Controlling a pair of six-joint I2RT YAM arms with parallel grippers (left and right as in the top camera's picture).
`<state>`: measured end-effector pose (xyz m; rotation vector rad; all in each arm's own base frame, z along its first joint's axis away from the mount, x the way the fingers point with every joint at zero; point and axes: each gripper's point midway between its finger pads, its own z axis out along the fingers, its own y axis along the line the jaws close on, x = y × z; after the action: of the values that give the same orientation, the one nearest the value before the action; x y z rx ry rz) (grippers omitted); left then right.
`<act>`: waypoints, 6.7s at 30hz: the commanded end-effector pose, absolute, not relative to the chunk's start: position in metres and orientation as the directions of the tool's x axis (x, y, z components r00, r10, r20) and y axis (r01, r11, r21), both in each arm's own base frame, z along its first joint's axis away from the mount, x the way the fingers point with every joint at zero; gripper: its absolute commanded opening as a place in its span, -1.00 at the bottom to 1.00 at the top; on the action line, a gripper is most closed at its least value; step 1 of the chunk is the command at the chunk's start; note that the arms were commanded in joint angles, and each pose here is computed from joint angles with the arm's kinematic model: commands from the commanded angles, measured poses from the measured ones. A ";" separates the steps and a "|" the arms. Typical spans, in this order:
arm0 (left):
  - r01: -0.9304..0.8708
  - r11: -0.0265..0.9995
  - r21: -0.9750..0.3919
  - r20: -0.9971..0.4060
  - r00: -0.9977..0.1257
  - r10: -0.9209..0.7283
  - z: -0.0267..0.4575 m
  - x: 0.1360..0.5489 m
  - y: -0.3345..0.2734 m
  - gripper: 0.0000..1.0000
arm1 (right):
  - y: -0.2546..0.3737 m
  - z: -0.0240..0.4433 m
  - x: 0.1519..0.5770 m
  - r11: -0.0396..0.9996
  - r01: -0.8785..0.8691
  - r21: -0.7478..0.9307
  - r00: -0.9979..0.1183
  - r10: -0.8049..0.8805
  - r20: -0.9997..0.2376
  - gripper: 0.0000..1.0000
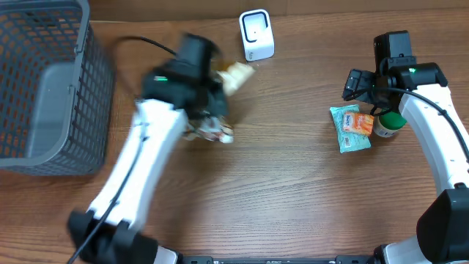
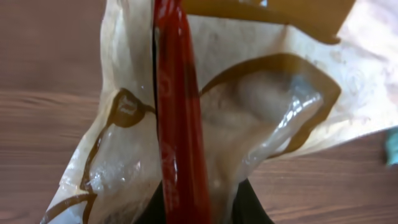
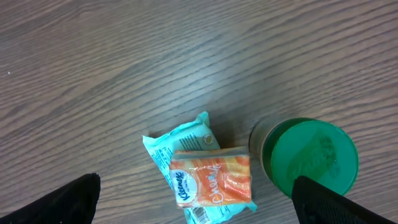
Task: Scan the item barcode
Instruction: 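Lift the bag out of the basket and carry it to table center, then lower the bag and red stick onto the table center and release, then retract the left arm back beside the basket, then move the right gripper left over the brown bag and red stick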
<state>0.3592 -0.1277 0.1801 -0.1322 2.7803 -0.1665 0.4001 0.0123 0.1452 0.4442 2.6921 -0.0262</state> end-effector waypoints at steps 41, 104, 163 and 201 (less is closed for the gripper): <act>0.055 0.998 0.010 -0.108 -0.993 0.056 0.022 0.330 -0.203 -0.19 | 0.012 0.158 0.404 0.948 0.312 0.056 -0.850 0.305 -0.430 1.00; 0.064 0.985 -0.160 -0.042 -0.997 0.058 0.051 0.346 -0.198 -0.20 | 0.012 0.158 0.404 0.949 0.311 0.058 -0.850 0.305 -0.429 1.00; -0.347 0.938 -0.009 -0.192 -0.920 -0.342 0.136 0.424 0.002 0.99 | 0.012 0.158 0.404 0.949 0.311 0.058 -0.850 0.305 -0.429 1.00; -0.347 0.938 -0.009 -0.192 -0.920 -0.342 0.136 0.424 0.002 1.00 | 0.142 0.166 0.373 0.883 -0.021 0.470 -0.959 0.116 -0.260 0.02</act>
<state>0.4208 -0.0021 0.1315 -0.5377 2.9177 0.0175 0.3825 0.1064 0.1506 0.2364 2.7876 0.5674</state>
